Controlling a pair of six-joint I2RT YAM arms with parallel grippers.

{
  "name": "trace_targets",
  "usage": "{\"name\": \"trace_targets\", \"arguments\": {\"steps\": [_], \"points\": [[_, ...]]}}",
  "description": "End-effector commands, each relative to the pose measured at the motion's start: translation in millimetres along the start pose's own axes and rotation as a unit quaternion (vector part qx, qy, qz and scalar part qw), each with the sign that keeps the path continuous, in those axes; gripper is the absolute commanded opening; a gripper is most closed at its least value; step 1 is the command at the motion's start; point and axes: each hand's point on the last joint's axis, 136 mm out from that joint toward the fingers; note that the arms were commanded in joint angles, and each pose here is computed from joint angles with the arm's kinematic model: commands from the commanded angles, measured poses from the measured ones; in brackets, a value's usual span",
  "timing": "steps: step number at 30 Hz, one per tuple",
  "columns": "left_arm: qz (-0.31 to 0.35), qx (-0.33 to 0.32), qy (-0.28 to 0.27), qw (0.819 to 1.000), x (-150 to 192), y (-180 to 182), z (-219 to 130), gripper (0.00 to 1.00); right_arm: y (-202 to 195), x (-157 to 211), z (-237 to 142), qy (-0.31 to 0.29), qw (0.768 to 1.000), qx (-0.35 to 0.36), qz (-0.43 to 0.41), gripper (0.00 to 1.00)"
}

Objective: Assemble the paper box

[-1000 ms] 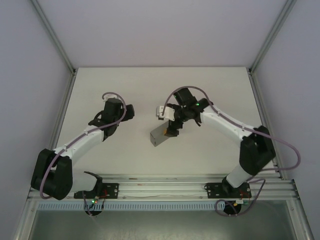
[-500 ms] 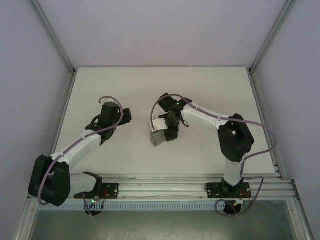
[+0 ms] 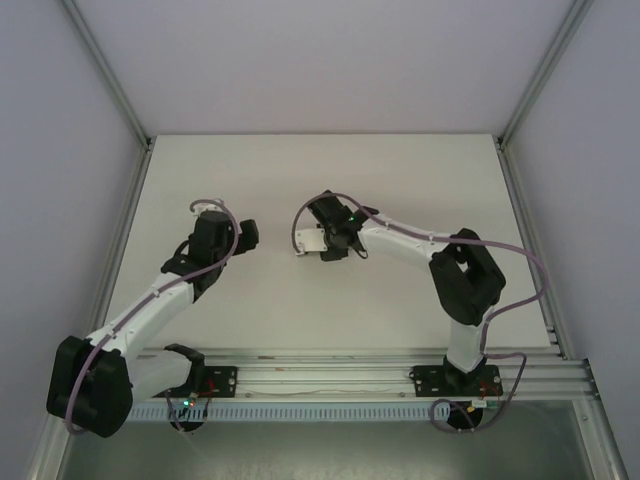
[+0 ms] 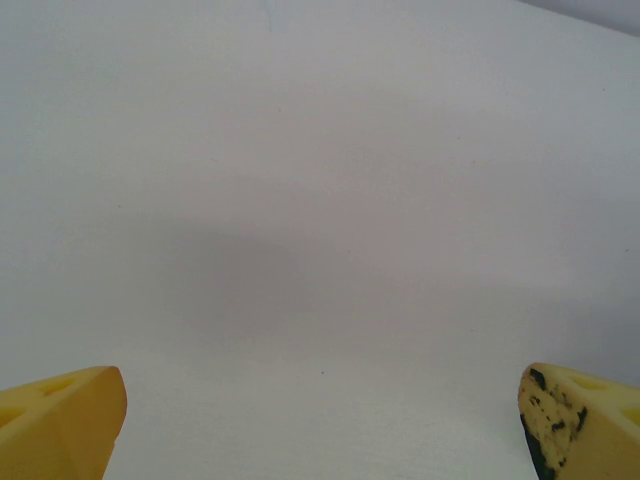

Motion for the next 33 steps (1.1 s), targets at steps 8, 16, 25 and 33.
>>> {"name": "trace_targets", "arguments": {"steps": [8, 16, 25, 33], "points": [[0.001, -0.015, -0.004, 1.0, 2, 12, -5, 1.0, -59, 40, 16, 0.123, 0.971, 0.193, 0.068, 0.41], [0.0, -0.006, -0.008, 1.0, 0, 7, -5, 1.0, -14, 34, 22, 0.095, 0.985, 0.131, 0.053, 0.66], [0.017, -0.009, -0.02, 1.0, -9, 6, -7, 1.0, 59, 13, -29, 0.054, 0.996, 0.007, 0.069, 1.0], [0.011, -0.058, -0.067, 0.996, -34, 28, -3, 1.0, 21, 33, -99, -0.04, 0.958, 0.148, 0.241, 1.0]]}}
Point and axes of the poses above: each hand's point on the last joint's axis, 136 mm out from that joint toward the fingers, its own z axis out along the fingers, its own y axis along the line the jaws close on, x = y × z, and after that the axes turned 10 degrees about -z, right-handed
